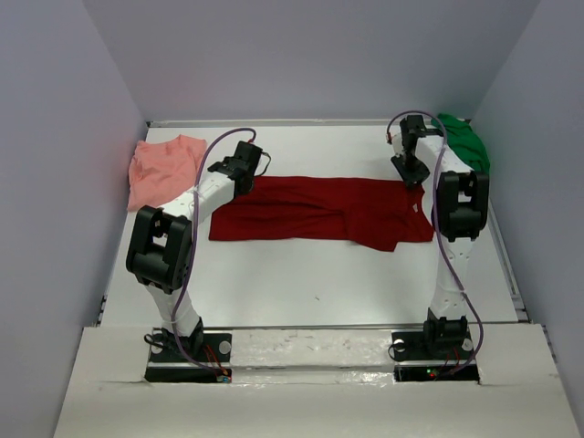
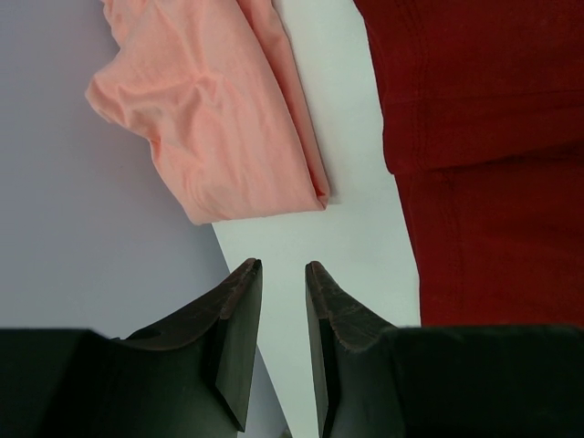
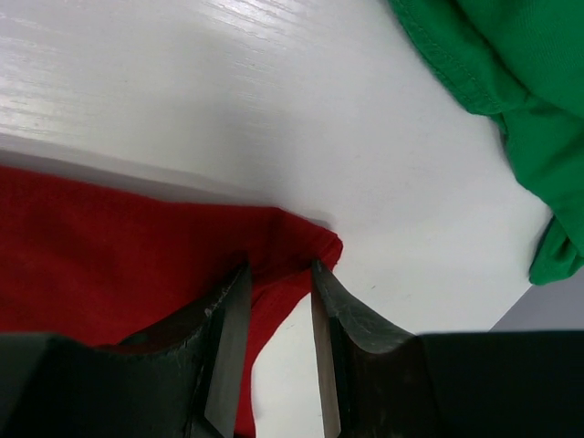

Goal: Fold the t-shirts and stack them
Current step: Fold the tshirt

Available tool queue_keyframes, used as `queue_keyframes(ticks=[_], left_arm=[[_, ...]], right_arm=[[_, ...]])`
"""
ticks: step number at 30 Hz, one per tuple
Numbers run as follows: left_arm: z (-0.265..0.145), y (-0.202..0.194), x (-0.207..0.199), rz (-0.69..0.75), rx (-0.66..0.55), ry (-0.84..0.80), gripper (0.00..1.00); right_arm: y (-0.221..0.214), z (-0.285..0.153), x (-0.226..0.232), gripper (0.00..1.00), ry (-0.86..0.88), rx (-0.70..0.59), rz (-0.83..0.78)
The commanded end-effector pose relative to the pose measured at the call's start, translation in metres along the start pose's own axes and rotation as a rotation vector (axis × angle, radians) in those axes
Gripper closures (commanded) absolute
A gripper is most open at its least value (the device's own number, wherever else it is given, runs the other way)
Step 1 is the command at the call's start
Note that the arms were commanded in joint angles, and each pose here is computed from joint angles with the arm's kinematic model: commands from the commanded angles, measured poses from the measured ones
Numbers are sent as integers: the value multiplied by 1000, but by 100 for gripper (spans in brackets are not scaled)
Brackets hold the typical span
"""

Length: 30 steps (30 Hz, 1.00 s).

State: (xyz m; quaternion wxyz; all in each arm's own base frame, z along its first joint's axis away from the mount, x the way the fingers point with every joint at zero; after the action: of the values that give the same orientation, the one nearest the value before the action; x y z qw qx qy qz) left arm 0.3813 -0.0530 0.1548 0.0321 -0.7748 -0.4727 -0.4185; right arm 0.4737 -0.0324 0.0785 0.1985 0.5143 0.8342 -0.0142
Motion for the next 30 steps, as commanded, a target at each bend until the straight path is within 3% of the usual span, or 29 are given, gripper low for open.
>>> queue_keyframes(ticks=[1,23,26,30], left_arm=[[-10,4,9,-13,-28,17,61],[-11,6,4,5,-25,15,62],[-11,6,4,4,-25,18,62],[-11,6,3,8,-24,20,62]], right_arm=[[14,-8,-16,63,-48,-56,34],[8,-13,-19,67,-16,-55,70],[10,-14,-20,73,-16,-57,72],[13,-16,-23,94,-26,-60,71]])
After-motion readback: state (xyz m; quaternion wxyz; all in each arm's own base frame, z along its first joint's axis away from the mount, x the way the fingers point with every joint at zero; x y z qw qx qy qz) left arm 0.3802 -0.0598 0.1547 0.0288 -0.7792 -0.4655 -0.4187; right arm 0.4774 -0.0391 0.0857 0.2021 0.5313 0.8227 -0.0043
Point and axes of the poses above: each gripper's point midway between its finger pads, its own z axis out along the fingers, its own x axis along the line the jaws close on, y = z × x, the point moved 4 cm from there along -z, back along the fingers, and after that the axes turned 5 degrees about -z, right-handed, at the moved point
